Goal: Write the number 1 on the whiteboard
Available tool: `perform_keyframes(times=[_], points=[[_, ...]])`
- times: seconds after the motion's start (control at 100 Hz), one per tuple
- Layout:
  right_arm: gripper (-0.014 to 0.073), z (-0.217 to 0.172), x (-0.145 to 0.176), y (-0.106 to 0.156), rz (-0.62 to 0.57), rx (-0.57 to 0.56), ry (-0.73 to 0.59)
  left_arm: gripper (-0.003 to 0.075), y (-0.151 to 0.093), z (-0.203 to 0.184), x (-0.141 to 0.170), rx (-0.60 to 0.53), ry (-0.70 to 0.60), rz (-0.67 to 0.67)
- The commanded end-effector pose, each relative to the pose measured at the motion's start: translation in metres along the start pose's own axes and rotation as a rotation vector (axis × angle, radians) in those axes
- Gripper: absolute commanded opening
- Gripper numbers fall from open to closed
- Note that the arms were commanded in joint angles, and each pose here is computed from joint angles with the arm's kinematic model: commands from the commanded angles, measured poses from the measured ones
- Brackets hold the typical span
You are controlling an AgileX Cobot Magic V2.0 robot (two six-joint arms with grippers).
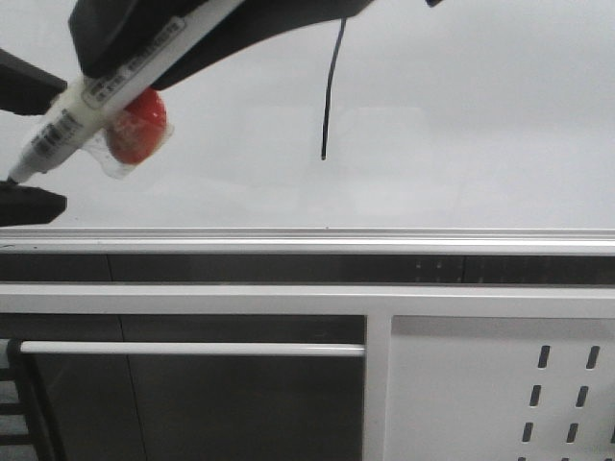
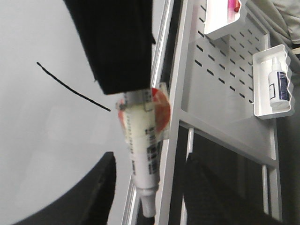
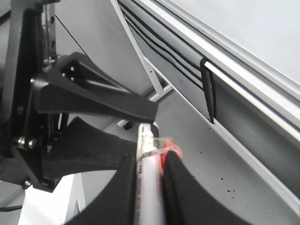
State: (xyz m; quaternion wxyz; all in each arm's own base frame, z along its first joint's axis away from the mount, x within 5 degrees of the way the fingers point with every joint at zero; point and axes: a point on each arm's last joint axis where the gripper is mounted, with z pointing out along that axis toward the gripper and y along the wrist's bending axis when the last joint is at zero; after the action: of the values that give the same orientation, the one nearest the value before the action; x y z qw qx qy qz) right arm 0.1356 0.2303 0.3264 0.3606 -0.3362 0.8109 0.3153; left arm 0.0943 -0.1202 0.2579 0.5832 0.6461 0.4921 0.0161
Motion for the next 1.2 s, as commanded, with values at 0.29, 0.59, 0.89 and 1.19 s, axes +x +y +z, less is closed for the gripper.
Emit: perform_keyframes(times=[0.29, 0.59, 0.89, 1.19], points=[[-0.0050, -0.0106, -0.0173, 0.0058, -0.015, -0.022, -0.106, 0.0084, 0.0097, -0.0011, -0.0074, -0.027, -0.023, -0.026], [-0.0050, -0.0104, -0.0159, 0.0104, -0.024, -0.037, -0.101, -0.0018, 0.0096, -0.0011, -0.0075, -0.026, -0.024, -0.048], [-0.0050, -0.0104, -0.0159, 0.0111, -0.002, -0.046, -0.100, -0.0018, 0.0098, -0.0011, -0.0071, -0.029, -0.020, -0.060], [0.0426, -0.0110, -0.0208, 0.0114, -0.020, -0.047, -0.156, -0.0018, 0.0098, -0.0011, -0.0071, -0.029, -0.020, -0.060]])
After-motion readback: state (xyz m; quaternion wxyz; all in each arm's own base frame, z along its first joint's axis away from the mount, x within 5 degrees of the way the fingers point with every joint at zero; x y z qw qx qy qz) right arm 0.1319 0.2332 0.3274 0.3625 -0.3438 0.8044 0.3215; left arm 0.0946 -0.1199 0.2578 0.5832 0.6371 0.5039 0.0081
